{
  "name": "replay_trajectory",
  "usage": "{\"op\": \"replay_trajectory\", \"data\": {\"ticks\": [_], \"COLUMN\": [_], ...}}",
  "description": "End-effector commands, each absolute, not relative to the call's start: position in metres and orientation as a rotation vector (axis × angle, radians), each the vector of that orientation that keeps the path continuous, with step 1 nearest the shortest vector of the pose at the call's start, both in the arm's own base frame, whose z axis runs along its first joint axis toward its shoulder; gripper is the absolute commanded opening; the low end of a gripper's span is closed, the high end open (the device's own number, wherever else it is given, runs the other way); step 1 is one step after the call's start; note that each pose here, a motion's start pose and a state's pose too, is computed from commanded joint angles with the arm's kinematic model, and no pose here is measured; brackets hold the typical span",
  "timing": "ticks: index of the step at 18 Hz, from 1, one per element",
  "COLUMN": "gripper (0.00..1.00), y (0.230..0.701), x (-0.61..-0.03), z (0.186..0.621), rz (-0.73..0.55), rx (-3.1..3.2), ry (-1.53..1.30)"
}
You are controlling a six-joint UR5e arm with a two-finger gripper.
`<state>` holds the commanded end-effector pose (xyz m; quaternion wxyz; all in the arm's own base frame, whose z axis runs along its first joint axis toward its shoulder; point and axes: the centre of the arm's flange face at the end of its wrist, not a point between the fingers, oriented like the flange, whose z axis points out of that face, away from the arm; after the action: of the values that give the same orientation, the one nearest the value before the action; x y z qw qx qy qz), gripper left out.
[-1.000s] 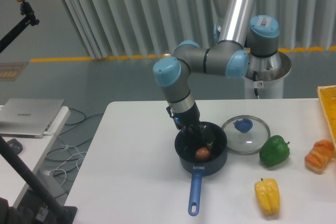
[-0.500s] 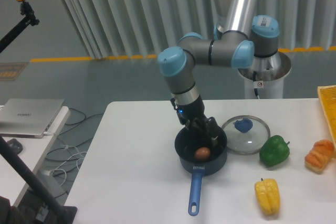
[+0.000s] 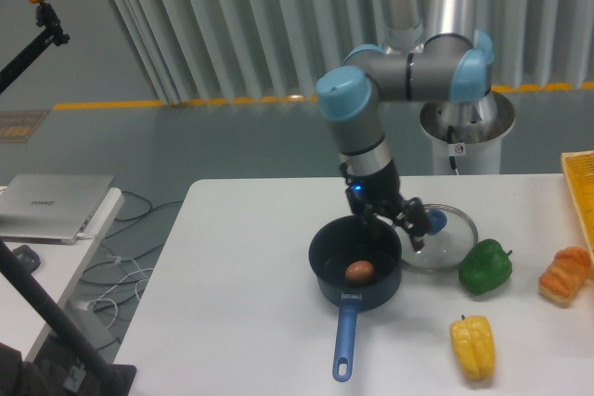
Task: Place the egg in the pot
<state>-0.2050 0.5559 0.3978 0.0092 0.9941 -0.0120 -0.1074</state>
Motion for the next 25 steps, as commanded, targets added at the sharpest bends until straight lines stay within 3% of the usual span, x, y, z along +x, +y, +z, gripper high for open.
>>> {"op": "replay_trajectory", "data": {"ticks": [7,15,25], "gripper": [1.00,1.00,1.00], "y": [0.537,0.502,0.467], "x": [-0.252,-0.307,-0.367], "z": [0.403,0.409,0.421], "rz": [-0.281,-0.179,-0.142], "rx": [3.129,3.065,3.087], "ry": [-0.021,-0.166,-0.322]}}
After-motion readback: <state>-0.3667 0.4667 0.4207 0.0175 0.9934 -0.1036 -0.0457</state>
